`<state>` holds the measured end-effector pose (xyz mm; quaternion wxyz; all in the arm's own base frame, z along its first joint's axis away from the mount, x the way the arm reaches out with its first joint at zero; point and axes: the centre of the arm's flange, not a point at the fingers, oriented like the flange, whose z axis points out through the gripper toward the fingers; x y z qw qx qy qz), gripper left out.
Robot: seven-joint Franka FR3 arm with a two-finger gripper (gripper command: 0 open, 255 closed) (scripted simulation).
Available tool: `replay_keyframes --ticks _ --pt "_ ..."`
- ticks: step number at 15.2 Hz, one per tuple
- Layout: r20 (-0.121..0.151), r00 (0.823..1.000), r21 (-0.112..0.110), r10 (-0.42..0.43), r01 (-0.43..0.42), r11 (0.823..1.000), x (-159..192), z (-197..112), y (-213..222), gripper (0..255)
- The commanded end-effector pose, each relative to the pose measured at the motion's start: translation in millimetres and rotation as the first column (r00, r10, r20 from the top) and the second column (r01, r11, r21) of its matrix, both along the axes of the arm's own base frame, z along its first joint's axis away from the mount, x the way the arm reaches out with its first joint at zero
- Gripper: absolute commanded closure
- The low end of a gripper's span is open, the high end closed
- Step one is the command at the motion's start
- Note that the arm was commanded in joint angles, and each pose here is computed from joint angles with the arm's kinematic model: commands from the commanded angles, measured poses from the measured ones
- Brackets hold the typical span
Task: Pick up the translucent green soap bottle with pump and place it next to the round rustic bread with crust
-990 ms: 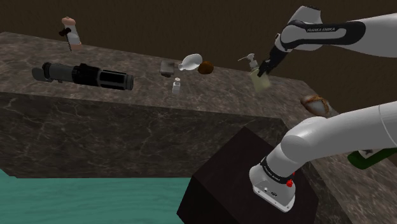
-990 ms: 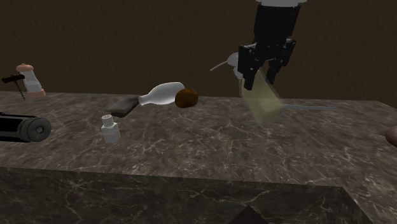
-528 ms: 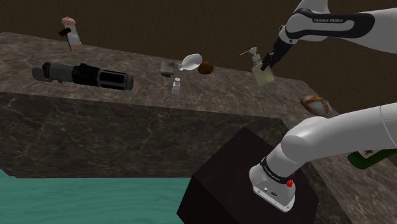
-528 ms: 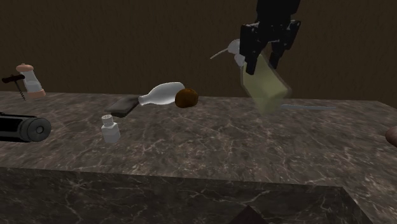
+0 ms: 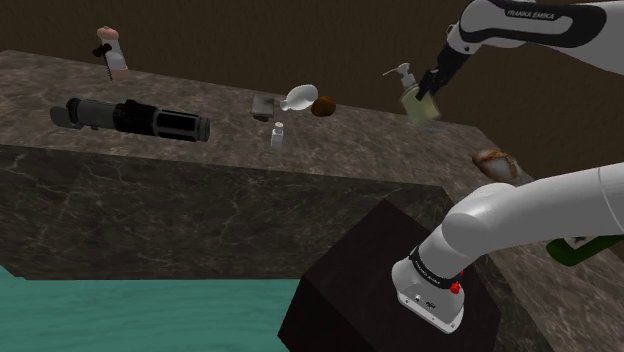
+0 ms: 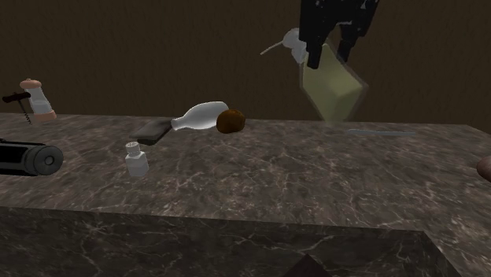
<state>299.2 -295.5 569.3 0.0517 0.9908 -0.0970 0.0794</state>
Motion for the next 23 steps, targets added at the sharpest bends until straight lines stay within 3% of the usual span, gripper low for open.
replay_keyframes --ticks 1,18,23 --pt "0.0 1.0 0.0 0.0 0.0 1.0 1 11 -2 255" --pt "0.0 1.0 0.0 0.0 0.0 1.0 1 96 -2 255" --pt "0.0 1.0 0.0 0.0 0.0 1.0 -56 96 -35 255"
